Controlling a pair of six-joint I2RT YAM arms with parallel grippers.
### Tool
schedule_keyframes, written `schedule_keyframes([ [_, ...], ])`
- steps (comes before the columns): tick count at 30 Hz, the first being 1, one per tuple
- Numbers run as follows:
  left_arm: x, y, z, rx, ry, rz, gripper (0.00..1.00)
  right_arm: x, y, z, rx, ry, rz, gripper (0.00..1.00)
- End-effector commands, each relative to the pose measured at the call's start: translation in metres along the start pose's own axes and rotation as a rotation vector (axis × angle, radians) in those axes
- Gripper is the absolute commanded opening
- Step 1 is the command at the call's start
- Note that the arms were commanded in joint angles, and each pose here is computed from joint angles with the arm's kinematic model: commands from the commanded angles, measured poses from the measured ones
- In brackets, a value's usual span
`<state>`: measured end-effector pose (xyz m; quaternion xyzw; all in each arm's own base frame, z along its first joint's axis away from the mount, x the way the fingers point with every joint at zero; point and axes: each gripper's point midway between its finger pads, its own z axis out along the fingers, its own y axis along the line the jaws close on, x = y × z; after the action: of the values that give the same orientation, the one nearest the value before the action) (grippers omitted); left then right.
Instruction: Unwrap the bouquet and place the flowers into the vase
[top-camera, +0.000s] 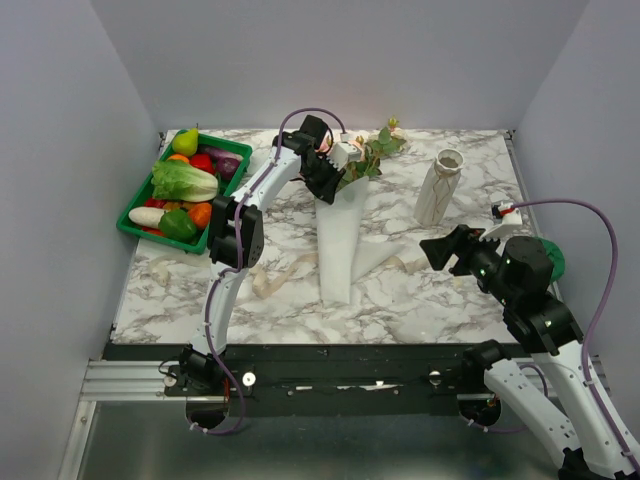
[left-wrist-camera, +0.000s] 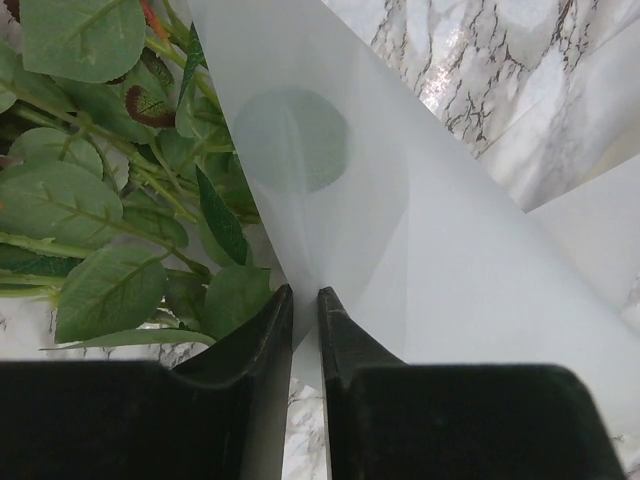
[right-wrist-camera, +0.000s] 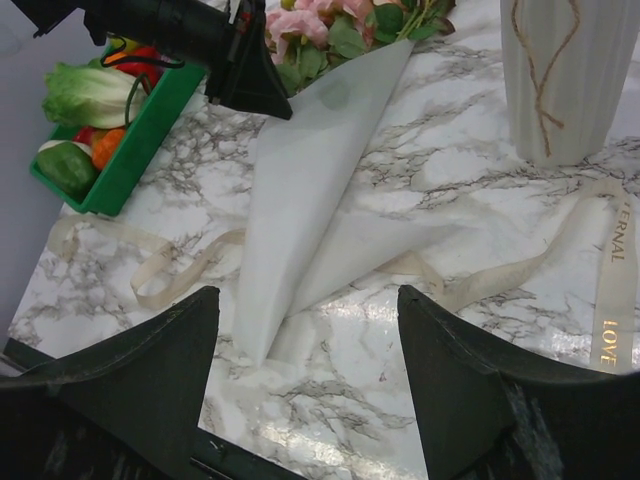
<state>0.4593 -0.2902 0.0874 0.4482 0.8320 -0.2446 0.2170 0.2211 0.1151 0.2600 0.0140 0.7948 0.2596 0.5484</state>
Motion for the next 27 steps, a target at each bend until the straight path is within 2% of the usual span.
schedule_keyframes([
  [1,-0.020,-0.005,-0.032,-0.051,-0.036,0.024,0.22,-0.006,0.011,-0.003,-0.050,-0.014,0.007,0.79],
  [5,-0.034,-0.013,-0.048,-0.051,-0.071,0.031,0.22,-0.009,0.015,-0.004,-0.068,-0.020,0.008,0.79],
  [14,-0.049,-0.059,-0.088,0.011,-0.108,0.050,0.22,-0.016,0.021,-0.007,-0.085,-0.027,0.002,0.79],
  [17,-0.052,-0.075,-0.097,0.030,-0.112,0.042,0.25,-0.015,0.021,-0.007,-0.086,-0.022,0.000,0.79],
  [20,-0.053,-0.088,-0.104,0.044,-0.116,0.016,0.36,-0.013,0.019,-0.008,-0.080,-0.020,-0.001,0.79],
  [21,-0.051,-0.092,-0.105,0.056,-0.111,0.006,0.45,-0.013,0.019,-0.008,-0.079,-0.018,-0.001,0.79],
  [23,-0.052,-0.103,-0.108,0.086,-0.116,-0.016,0.49,-0.013,0.017,-0.008,-0.072,-0.017,-0.002,0.79],
  [26,-0.044,-0.108,-0.108,0.104,-0.098,-0.033,0.68,-0.012,0.017,-0.007,-0.066,-0.013,-0.003,0.79],
  [27,-0.038,-0.103,-0.104,0.083,-0.079,-0.038,0.78,-0.012,0.016,-0.007,-0.064,-0.012,-0.002,0.80],
])
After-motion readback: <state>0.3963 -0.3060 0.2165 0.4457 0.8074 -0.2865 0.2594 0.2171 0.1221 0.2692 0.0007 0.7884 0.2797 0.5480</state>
